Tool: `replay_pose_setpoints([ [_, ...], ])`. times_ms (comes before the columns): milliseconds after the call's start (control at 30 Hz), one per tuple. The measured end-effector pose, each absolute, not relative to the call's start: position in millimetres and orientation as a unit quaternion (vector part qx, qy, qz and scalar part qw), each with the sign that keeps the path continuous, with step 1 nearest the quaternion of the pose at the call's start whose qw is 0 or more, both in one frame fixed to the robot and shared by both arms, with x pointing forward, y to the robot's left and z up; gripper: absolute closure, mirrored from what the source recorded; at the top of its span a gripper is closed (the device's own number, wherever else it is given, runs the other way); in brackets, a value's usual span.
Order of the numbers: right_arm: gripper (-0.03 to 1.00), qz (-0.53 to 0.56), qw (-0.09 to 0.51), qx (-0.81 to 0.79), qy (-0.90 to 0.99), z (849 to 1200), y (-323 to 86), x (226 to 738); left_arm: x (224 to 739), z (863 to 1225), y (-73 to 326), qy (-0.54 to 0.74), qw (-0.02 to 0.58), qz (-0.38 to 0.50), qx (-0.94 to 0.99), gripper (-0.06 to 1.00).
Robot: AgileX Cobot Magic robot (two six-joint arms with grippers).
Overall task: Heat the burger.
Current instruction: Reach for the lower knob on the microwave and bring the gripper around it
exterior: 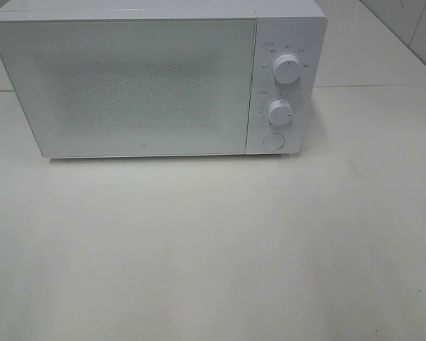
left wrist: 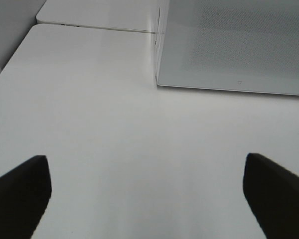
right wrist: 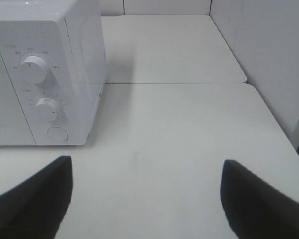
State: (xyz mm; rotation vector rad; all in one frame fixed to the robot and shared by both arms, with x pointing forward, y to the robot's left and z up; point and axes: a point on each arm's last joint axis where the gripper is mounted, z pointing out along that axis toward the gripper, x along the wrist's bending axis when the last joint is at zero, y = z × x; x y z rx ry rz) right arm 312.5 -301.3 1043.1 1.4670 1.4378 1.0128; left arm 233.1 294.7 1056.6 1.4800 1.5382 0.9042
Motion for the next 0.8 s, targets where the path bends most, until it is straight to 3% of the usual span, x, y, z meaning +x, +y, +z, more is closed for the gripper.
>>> replay_pose_setpoints([
  [800,0.21,0.458,0.353,0.597,0.556,1013,-285,411,233,1057,295,0.608,0.400,0.357,0.585,-0.05],
])
